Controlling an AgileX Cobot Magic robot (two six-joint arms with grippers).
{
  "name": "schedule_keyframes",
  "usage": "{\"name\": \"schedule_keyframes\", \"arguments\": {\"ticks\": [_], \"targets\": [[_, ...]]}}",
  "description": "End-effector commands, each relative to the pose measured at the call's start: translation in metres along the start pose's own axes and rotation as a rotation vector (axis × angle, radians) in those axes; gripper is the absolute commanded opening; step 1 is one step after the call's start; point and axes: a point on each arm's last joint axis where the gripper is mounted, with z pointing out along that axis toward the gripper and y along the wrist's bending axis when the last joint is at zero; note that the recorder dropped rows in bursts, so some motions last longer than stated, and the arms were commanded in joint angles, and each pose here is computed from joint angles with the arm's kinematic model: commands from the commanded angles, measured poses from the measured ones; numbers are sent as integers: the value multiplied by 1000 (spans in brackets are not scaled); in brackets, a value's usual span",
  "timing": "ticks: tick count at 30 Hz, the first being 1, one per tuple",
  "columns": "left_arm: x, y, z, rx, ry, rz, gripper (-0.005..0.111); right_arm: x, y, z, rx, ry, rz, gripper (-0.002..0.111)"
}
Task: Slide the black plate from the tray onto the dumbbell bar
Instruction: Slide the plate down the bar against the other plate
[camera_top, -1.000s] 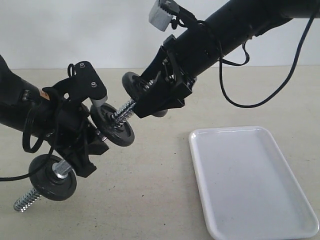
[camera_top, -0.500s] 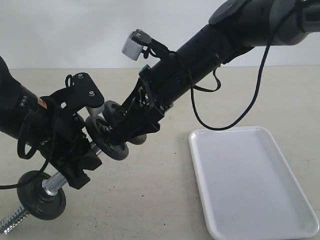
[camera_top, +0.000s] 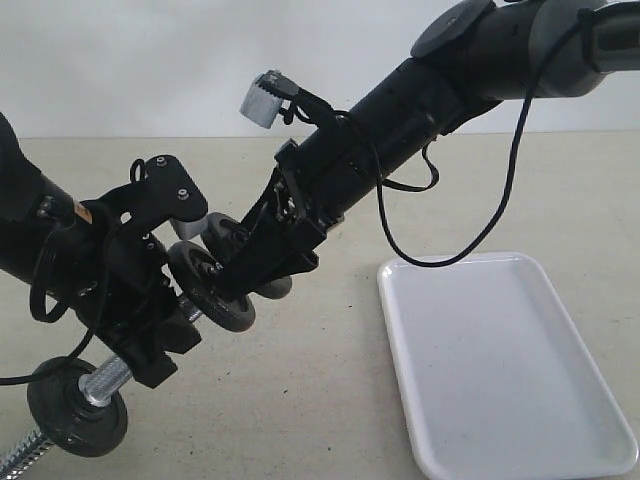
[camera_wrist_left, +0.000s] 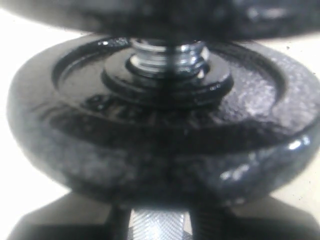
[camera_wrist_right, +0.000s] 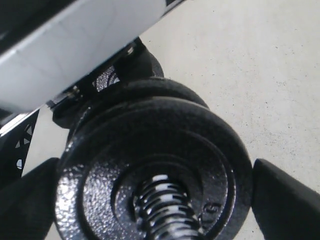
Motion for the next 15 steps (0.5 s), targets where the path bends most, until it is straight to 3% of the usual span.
{"name": "schedule_keyframes", "arguments": {"ticks": [1, 4, 5, 8, 15], "targets": [[-46, 34, -35, -387, -478, -92, 4, -8, 9, 0, -55, -43, 4, 19], [-45, 34, -35, -386, -477, -92, 4, -8, 9, 0, -55, -42, 24, 52], [-45, 33, -35, -383, -474, -92, 4, -8, 9, 0, -54, -44, 51, 68], [-45, 33, -34, -374, -466, -91, 4, -9, 4, 0, -1, -58, 129, 95], [-45, 33, -34, -372, -464, -91, 4, -10, 1, 0, 26, -64, 145, 98]]}}
